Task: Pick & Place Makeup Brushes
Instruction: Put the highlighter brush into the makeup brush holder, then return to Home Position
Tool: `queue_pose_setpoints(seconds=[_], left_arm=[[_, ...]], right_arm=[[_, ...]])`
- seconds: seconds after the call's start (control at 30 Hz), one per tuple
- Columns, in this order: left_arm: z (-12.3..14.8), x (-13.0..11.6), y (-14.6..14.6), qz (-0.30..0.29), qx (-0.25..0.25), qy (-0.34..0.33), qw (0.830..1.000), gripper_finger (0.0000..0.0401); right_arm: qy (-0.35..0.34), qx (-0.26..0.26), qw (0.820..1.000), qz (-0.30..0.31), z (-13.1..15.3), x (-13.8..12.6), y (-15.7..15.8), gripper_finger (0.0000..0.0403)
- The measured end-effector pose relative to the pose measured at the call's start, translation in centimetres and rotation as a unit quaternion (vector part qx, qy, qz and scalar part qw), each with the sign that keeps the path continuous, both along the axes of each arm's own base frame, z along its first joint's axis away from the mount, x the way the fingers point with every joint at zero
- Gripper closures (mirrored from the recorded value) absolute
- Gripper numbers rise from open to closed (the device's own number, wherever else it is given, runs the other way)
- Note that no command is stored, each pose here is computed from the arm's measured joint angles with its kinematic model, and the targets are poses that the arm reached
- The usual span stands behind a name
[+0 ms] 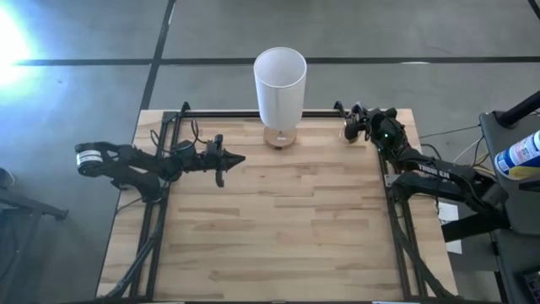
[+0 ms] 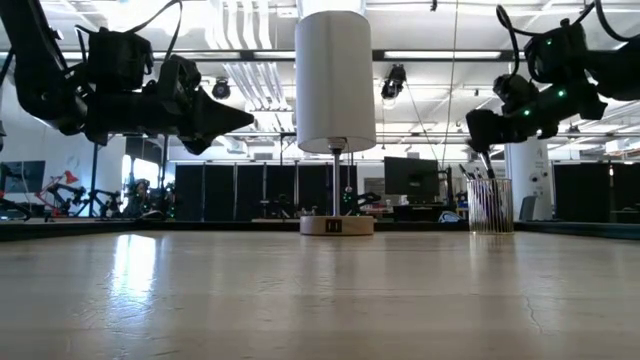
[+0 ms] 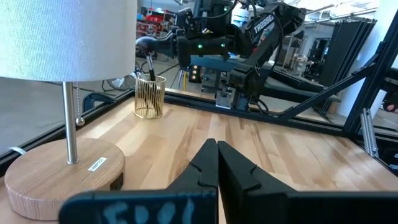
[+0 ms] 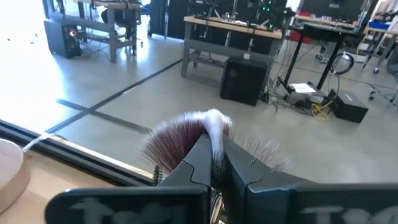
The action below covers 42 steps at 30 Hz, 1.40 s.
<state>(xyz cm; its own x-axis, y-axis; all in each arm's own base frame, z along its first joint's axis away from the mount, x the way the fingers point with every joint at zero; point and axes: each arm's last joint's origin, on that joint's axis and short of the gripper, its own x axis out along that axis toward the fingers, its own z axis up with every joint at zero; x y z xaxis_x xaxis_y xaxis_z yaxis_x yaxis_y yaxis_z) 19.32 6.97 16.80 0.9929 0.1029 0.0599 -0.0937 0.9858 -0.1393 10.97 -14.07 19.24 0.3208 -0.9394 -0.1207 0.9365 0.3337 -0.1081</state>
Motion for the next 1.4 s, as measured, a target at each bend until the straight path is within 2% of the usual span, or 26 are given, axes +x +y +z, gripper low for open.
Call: queue_pose_setpoints(seconds=[0.47,0.6,0.8,1.13,1.27,1.4], left_arm=[[-0.1,0.0,0.0,-0.001,-0.01,0.003,1.0,0.0401],[-0.1,0.0,0.0,-0.001,-0.018,0.002,1.0,0.0401],[-0.1,0.0,0.0,-0.002,-0.031,0.002,1.0,0.0401],[0.3,-0.4,-0.1,-0.008,-0.028,-0.006,1.0,0.0401],[0.8,-1.4,-0.4,-0.007,-0.021,-0.027,0.999,0.0401],[0.8,-2.5,-0.9,-0.002,-0.023,-0.024,0.999,0.0401]], right_arm=[[-0.017,0.041,0.999,-0.007,-1.5,0.0,0.0,0.0392],[-0.02,0.049,0.999,-0.009,-1.4,0.0,0.0,0.0369],[0.005,0.092,0.996,-0.017,-0.8,0.4,-0.4,0.0326],[0.032,0.138,0.989,-0.03,2.8,0.5,-0.6,0.0272],[0.051,0.149,0.987,0.015,4.0,0.6,0.5,0.0286],[0.047,0.142,0.985,0.082,4.3,1.2,2.3,0.0329]])
